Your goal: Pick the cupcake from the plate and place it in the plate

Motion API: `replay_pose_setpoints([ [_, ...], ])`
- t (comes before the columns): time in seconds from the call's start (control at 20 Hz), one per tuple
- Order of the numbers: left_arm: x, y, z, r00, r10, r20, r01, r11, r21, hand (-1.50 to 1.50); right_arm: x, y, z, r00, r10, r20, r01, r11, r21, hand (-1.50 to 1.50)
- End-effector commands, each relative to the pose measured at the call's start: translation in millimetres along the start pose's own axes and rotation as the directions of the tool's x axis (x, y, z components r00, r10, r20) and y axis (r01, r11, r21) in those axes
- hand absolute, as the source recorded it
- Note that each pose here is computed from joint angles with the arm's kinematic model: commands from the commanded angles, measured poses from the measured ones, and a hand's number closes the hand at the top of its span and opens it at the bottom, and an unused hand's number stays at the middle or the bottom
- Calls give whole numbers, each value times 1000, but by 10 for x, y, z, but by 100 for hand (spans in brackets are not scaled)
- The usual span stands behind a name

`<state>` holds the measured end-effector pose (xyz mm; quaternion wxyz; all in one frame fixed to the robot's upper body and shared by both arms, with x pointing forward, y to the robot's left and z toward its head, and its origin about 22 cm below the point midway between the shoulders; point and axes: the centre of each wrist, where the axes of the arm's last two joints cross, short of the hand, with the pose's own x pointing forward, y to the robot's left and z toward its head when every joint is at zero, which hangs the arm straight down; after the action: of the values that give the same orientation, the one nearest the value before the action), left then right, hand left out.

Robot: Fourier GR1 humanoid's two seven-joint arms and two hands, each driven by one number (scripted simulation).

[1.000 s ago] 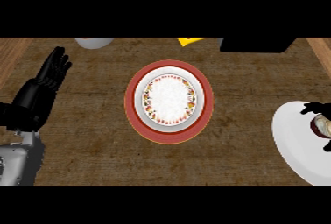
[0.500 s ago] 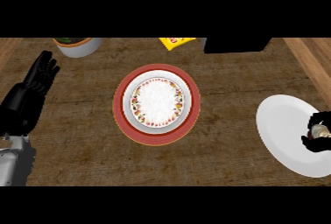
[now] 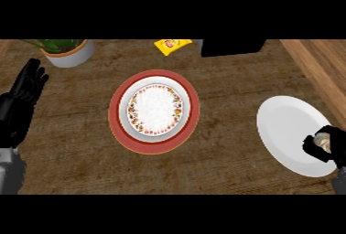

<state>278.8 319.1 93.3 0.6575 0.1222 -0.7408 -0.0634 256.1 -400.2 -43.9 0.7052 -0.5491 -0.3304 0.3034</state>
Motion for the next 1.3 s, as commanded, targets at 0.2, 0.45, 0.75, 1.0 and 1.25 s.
replay_pose_setpoints([
  [0.2, 28, -18, 3, 1000, 4, 12, -4, 1000, -15, 0, 1162, -80, 601, 935, -254, 246, 296, 944, -148, 150],
  [0.45, 58, -80, -19, 1000, 4, 20, -3, 999, -40, 0, 1818, -319, 1251, 835, -399, 378, 478, 867, -142, 150],
  [0.75, 91, -279, -39, 998, 35, 52, -30, 995, -91, 0, 2274, -772, 2089, 806, -428, 408, 520, 842, -143, 150],
  [1.0, 133, -236, -134, 997, 42, 58, -35, 993, -116, 0, 2584, -1166, 2584, 842, -387, 377, 481, 854, -198, 150],
  [1.25, 230, -469, -107, 994, 58, 98, -43, 988, -149, 0, 3092, -1217, 2516, 827, -441, 350, 514, 844, -151, 150],
])
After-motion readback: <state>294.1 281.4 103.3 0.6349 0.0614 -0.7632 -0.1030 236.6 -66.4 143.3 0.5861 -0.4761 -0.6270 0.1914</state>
